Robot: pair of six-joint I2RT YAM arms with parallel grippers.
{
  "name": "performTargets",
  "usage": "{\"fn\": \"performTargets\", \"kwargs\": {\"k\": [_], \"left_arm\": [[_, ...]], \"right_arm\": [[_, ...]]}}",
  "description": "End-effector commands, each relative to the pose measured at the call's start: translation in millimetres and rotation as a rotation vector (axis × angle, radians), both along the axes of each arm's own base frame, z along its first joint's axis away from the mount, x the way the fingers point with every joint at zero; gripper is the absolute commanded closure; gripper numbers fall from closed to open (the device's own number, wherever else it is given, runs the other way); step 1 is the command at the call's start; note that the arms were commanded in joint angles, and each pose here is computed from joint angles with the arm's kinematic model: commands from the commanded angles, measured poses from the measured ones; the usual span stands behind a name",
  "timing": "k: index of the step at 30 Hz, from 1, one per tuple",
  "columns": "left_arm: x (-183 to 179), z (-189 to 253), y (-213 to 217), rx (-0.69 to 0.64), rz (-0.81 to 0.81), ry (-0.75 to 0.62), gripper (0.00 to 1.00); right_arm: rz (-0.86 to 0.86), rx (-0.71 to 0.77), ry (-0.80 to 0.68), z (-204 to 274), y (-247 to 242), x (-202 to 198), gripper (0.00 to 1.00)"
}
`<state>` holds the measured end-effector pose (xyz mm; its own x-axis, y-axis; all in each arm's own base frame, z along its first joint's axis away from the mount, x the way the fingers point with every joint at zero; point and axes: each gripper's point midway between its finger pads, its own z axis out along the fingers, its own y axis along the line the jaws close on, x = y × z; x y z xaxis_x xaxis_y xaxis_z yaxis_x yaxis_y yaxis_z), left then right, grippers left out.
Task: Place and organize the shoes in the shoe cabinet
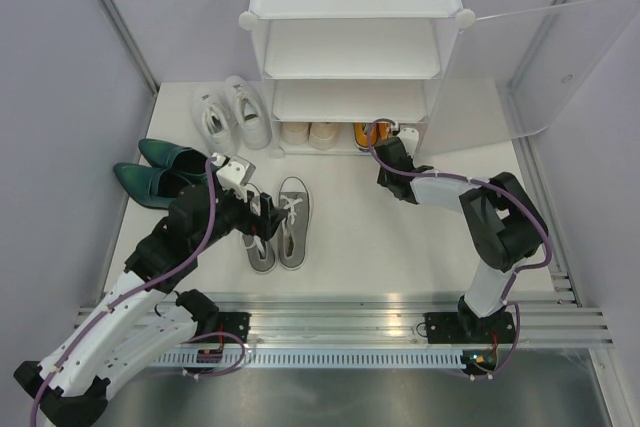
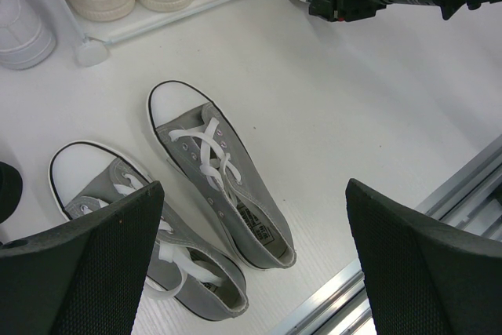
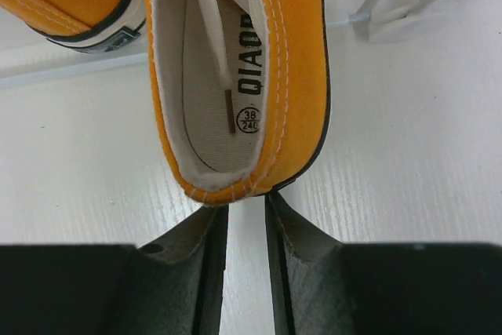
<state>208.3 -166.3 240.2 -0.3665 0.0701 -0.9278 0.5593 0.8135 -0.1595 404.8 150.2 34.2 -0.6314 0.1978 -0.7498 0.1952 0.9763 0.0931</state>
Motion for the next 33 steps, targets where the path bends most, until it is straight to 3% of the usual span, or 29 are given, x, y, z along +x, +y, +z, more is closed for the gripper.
{"fn": "performTargets", "kwargs": {"k": [1, 33], "left_arm": [[2, 21, -3, -0.021, -0.015, -0.051, 0.0], [4, 16, -3, -0.007, -0.009, -0.04, 0.0]], "right_arm": [[0.004, 0.064, -0.158, 35, 12, 37, 0.71], [-0.023, 0.036, -0.241, 58, -10, 75, 0.71]]}}
